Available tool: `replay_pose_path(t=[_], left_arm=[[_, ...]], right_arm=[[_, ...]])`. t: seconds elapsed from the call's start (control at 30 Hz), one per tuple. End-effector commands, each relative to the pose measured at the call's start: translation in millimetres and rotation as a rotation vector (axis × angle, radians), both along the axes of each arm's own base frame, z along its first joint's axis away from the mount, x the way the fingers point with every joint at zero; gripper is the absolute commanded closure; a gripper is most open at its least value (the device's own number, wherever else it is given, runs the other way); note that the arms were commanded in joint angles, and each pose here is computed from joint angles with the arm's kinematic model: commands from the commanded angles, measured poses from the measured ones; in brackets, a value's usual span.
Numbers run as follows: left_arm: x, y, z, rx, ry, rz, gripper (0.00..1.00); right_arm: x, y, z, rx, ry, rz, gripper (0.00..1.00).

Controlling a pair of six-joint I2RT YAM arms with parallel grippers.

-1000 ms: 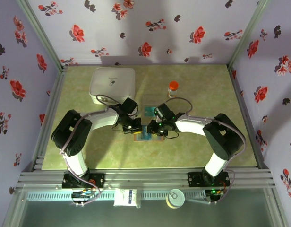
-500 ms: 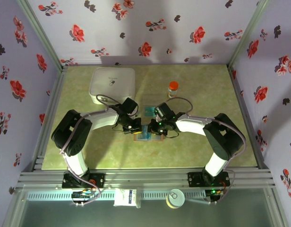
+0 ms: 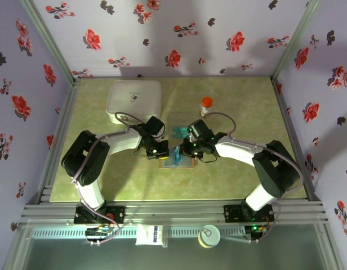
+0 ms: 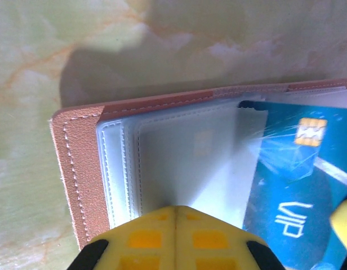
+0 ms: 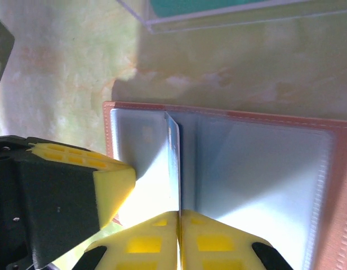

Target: Take the credit cards out of the card holder

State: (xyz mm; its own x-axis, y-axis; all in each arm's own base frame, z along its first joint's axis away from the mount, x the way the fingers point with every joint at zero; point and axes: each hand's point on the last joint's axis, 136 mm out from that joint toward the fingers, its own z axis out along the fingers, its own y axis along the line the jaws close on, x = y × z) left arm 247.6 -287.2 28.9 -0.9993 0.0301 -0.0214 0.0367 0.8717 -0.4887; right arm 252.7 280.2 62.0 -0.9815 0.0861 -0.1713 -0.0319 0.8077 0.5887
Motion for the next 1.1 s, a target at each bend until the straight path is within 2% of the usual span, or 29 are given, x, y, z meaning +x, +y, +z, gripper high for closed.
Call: replay_pose_path(t=[0.0,0.3,0.5,0.73,1.07], left_arm=[[-2,6,-2,0.042,0.010,-0.012,1.00],[-1,4,-2,0.030,0.010,-0.006,1.00],[-2,4,-3,0.023,0.011,-0.008,1.00],[-2,3,-2,0.018,0.009,-0.008,1.00],[3,0,14,-0.013,-0.024,-0.004,0.98]], right_arm=[[-5,-22,-4,-0.100,-0.007,-0.008,0.90],[-2,-9,-3,-0.078,0.003,0.002,0.90],[-4,0,-2,-0.069,0.003,0.009,0.85],[-4,-3,-3,-0.087,0.001,0.004,0.91],[0,-19,30,-0.132,-0.103,0.043,0.93]])
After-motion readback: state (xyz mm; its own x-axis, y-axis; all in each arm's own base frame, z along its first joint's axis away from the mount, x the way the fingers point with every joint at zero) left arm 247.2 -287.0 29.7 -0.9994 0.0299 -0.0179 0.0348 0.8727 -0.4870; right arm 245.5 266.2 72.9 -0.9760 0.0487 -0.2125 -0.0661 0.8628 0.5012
